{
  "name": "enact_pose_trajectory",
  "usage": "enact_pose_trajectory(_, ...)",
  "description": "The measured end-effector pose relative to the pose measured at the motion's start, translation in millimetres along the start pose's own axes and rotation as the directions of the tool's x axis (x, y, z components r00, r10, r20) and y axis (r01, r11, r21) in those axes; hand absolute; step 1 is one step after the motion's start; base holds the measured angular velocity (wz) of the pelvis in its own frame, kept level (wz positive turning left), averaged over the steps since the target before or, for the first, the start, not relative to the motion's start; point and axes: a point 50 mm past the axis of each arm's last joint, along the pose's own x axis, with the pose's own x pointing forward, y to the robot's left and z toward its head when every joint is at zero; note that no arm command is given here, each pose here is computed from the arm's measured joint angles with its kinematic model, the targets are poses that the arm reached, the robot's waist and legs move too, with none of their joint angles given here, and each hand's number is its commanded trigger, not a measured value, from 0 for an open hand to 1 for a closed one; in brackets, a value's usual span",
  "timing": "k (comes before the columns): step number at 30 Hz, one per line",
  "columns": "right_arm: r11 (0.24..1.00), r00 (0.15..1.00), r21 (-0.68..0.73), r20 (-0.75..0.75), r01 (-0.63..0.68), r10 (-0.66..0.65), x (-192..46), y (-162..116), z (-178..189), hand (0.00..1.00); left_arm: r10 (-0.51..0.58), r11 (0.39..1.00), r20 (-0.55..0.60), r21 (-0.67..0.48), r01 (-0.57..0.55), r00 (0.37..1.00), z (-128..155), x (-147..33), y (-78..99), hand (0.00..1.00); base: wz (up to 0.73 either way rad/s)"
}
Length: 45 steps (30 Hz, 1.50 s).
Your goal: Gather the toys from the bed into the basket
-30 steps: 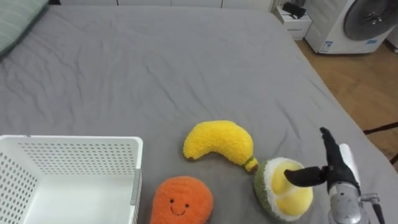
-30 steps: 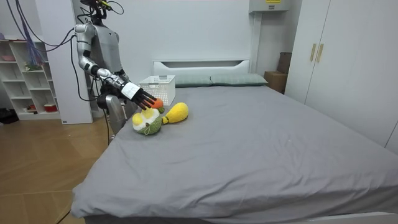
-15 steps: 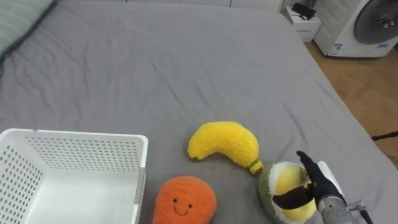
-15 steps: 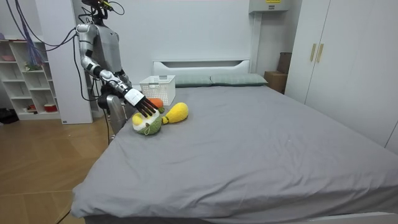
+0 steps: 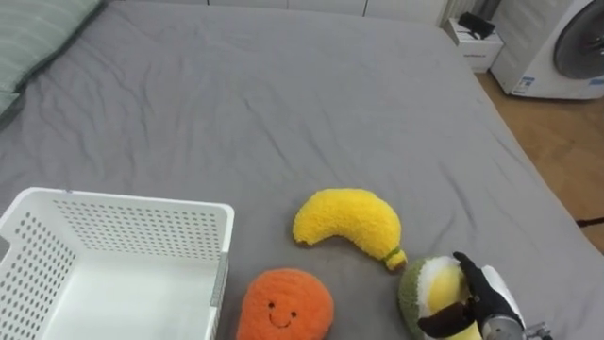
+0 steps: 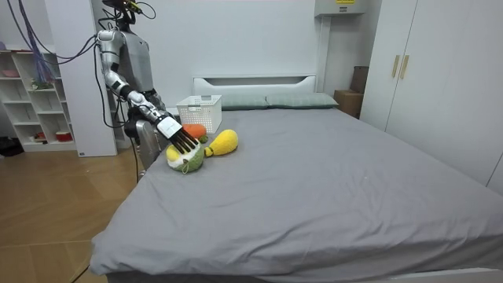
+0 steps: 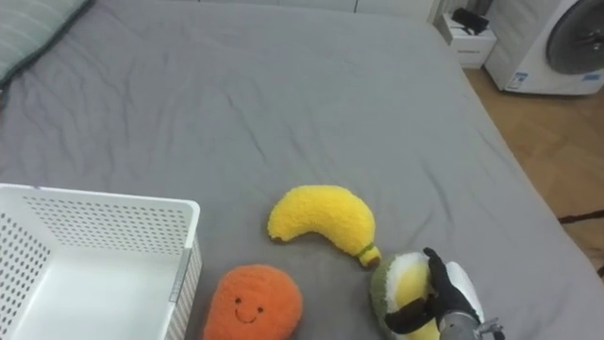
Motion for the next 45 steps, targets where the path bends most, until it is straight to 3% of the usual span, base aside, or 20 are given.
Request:
enact_pose_trajectory(6,0.999,0.997,0.01,-0.063,0.049,-0.048,3.5,2.2,-12.7,1.0,-0.003,1.0,0.002,-0.007,0.003,1.0,1.2,0.1,-2.5,0.0,0.08)
enact_pose_trajectory(28,0.997,0.994,0.054,-0.088,0.063,-0.059,7.1,-4.0,-13.8,1.0,-0.019,1.0,0.022,-0.013,0.019,1.0,3.0,0.8,-1.2,0.0,0.01)
enact_pose_trajectory(35,0.975,0.977,0.134,0.091,0.179,-0.192,7.5,-40.6,28.5,1.0,-0.04,0.998,0.011,-0.039,0.04,0.999,0.9,2.4,2.7,0.0,0.0)
enact_pose_trajectory(40,0.93,0.889,0.211,0.29,0.301,-0.353,-11.8,-78.9,71.8,1.0,-0.03,0.997,0.005,-0.064,0.03,1.0,0.2,3.2,5.6,0.0,-0.05)
enact_pose_trajectory(45,0.903,0.789,0.266,0.444,0.337,-0.425,-30.8,-99.7,111.3,1.0,-0.034,0.998,0.008,-0.052,0.034,0.999,0.7,2.8,4.1,0.0,-0.05)
